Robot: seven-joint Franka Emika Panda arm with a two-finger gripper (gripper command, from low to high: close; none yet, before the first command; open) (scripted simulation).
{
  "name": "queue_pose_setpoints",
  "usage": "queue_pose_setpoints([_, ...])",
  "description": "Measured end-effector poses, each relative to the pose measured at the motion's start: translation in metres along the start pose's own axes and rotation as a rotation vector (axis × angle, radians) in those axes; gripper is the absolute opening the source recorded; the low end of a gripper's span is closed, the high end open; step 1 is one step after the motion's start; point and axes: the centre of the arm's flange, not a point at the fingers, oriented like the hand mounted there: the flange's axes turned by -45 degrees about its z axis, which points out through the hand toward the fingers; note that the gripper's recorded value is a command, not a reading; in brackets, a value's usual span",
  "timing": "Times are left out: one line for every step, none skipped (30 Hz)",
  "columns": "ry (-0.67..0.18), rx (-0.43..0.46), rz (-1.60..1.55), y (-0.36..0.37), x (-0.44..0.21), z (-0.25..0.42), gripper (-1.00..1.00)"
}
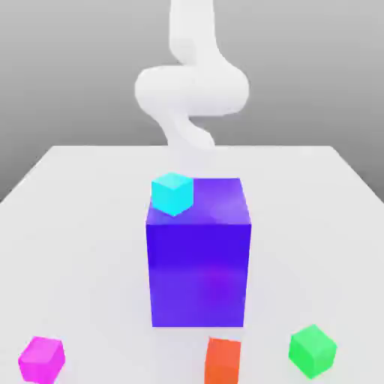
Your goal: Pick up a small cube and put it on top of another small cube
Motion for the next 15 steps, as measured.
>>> queue_pose_setpoints([-0.028,0.008,0.006,0.008,0.001,0.019,0.0])
queue_pose_setpoints([-0.055,0.014,0.012,0.015,0.001,0.038,0.0])
queue_pose_setpoints([-0.08,0.02,0.018,0.023,0.0,0.056,0.0])
queue_pose_setpoints([-0.106,0.025,0.024,0.03,-0.001,0.074,0.0])
queue_pose_setpoints([-0.131,0.029,0.031,0.037,-0.004,0.091,0.0])
queue_pose_setpoints([-0.156,0.033,0.037,0.045,-0.006,0.109,0.0])
queue_pose_setpoints([-0.18,0.036,0.044,0.052,-0.01,0.126,0.0])
queue_pose_setpoints([-0.205,0.037,0.051,0.059,-0.014,0.143,0.0])
queue_pose_setpoints([-0.229,0.039,0.058,0.067,-0.019,0.16,0.0])
queue_pose_setpoints([-0.253,0.04,0.065,0.074,-0.025,0.177,0.0])
queue_pose_setpoints([-0.277,0.04,0.072,0.082,-0.031,0.193,0.0])
queue_pose_setpoints([-0.3,0.039,0.079,0.089,-0.038,0.209,0.0])
queue_pose_setpoints([-0.324,0.037,0.086,0.097,-0.046,0.225,0.0])
queue_pose_setpoints([-0.348,0.035,0.093,0.105,-0.054,0.241,0.0])
queue_pose_setpoints([-0.371,0.032,0.099,0.112,-0.063,0.256,0.0])
